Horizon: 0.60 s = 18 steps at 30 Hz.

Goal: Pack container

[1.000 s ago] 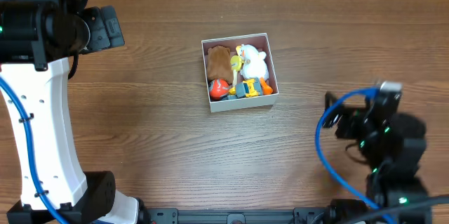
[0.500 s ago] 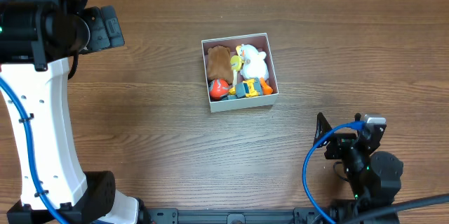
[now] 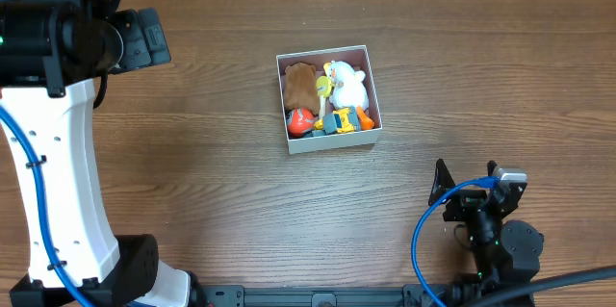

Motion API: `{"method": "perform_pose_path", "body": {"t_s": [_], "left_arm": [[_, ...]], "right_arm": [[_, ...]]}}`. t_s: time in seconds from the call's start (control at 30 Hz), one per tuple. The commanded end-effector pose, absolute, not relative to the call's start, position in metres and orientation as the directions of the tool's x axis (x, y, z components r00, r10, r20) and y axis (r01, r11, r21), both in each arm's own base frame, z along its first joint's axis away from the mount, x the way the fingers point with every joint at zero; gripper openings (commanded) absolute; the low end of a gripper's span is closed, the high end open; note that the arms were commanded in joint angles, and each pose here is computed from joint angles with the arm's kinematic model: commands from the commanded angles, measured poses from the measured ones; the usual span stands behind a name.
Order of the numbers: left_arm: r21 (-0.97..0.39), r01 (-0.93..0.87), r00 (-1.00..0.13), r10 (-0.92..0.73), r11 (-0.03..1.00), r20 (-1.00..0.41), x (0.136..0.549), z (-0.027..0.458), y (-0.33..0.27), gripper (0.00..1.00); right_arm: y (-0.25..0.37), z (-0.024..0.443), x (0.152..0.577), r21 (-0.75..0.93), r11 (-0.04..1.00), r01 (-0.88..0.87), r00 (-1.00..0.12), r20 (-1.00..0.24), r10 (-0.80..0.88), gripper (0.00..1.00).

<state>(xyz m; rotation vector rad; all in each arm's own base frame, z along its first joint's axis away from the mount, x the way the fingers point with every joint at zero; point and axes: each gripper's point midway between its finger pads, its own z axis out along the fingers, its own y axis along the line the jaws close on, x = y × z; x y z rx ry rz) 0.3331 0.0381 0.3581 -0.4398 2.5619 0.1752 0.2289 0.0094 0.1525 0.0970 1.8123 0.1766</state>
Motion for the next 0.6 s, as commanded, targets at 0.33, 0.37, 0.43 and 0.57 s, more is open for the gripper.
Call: {"method": "perform_pose_path", "body": {"t_s": [0.33, 0.37, 0.43, 0.57], "left_arm": [[0.041, -0.334, -0.798, -0.26, 0.942, -0.543, 0.3291, 0.3656, 0.04, 1.0], [0.041, -0.334, -0.798, -0.26, 0.942, -0.543, 0.3291, 0.3656, 0.04, 1.0], [0.041, -0.334, -0.798, -0.26, 0.942, -0.543, 0.3291, 0.3656, 0.04, 1.0], [0.041, -0.334, -0.798, -0.26, 0.942, -0.543, 0.3291, 0.3656, 0.04, 1.0]], "right_arm": [[0.0051, 0.1507, 0.2338, 0.161, 0.987, -0.013, -0.206, -0.966, 0.155, 1.0], [0.0051, 0.1507, 0.2338, 0.161, 0.987, -0.013, -0.206, -0.966, 0.155, 1.0], [0.0051, 0.1507, 0.2338, 0.161, 0.987, -0.013, -0.206, -0.966, 0.155, 1.0], [0.0051, 0.1507, 0.2338, 0.161, 0.987, -0.013, -0.206, -0.966, 0.155, 1.0]]}}
